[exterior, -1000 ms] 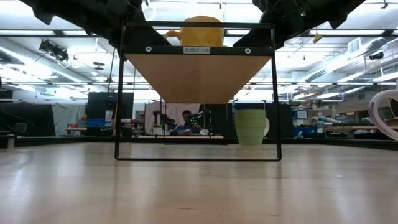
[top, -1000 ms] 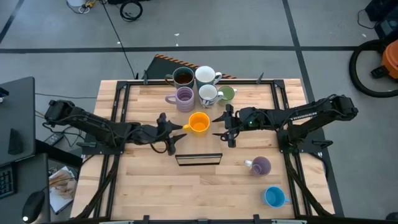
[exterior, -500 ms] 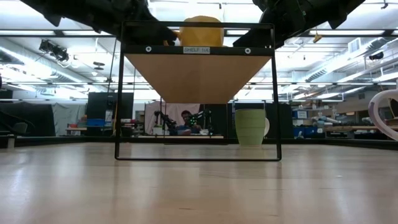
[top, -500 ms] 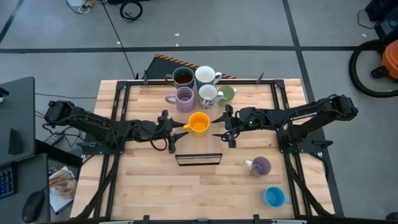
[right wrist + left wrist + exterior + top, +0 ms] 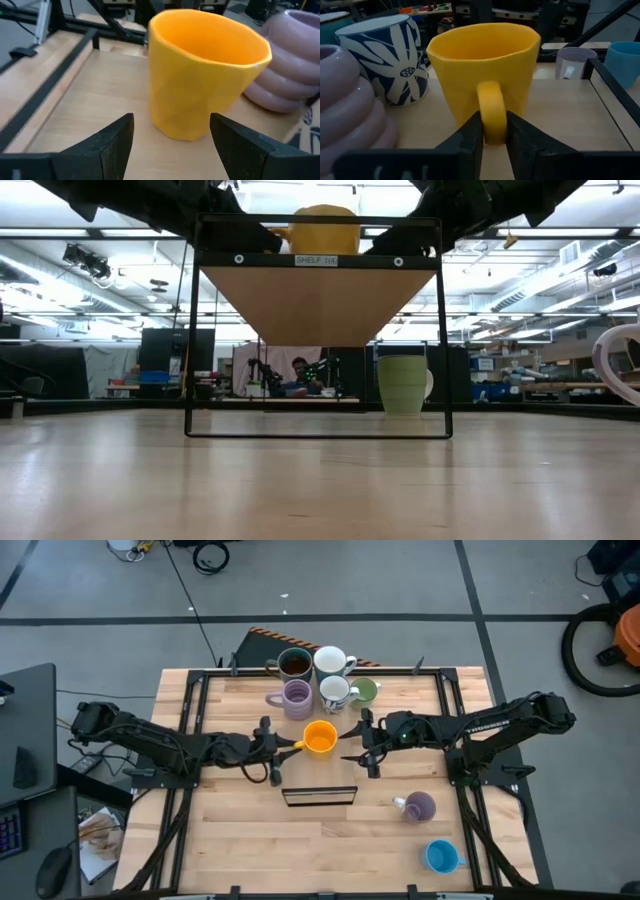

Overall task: Place coffee mugs
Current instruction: Put the yellow mug on the shelf

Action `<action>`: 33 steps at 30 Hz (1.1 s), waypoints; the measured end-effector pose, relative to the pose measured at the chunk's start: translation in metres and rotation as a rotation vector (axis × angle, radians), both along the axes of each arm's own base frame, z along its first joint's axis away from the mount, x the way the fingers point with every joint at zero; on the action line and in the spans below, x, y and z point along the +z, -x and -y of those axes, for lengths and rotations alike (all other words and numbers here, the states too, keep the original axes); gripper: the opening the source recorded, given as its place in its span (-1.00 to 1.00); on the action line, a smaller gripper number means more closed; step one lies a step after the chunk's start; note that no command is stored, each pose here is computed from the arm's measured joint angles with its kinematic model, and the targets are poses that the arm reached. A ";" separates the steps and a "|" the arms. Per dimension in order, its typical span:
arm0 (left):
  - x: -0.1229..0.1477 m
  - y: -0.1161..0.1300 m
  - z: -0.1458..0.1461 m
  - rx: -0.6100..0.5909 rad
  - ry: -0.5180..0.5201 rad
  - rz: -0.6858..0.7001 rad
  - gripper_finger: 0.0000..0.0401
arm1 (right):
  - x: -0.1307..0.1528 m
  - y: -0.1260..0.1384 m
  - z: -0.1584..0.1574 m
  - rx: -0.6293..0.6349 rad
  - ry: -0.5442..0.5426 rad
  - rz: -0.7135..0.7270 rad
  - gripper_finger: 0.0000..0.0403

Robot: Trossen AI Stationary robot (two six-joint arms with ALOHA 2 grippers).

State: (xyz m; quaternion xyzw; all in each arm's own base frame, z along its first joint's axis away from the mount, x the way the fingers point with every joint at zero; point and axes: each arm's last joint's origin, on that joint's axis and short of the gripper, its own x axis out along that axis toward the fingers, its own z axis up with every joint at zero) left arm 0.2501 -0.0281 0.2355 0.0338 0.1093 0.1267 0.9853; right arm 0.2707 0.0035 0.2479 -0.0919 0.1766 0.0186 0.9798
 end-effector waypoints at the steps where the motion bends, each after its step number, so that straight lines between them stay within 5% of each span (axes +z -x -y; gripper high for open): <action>1: 0.001 0.000 0.000 0.000 -0.006 0.001 -0.65 | 0.001 0.000 0.000 0.003 -0.004 0.008 0.33; 33: 0.014 0.042 -0.036 0.136 0.037 -0.136 -0.65 | 0.001 0.000 -0.002 0.013 -0.009 0.009 0.33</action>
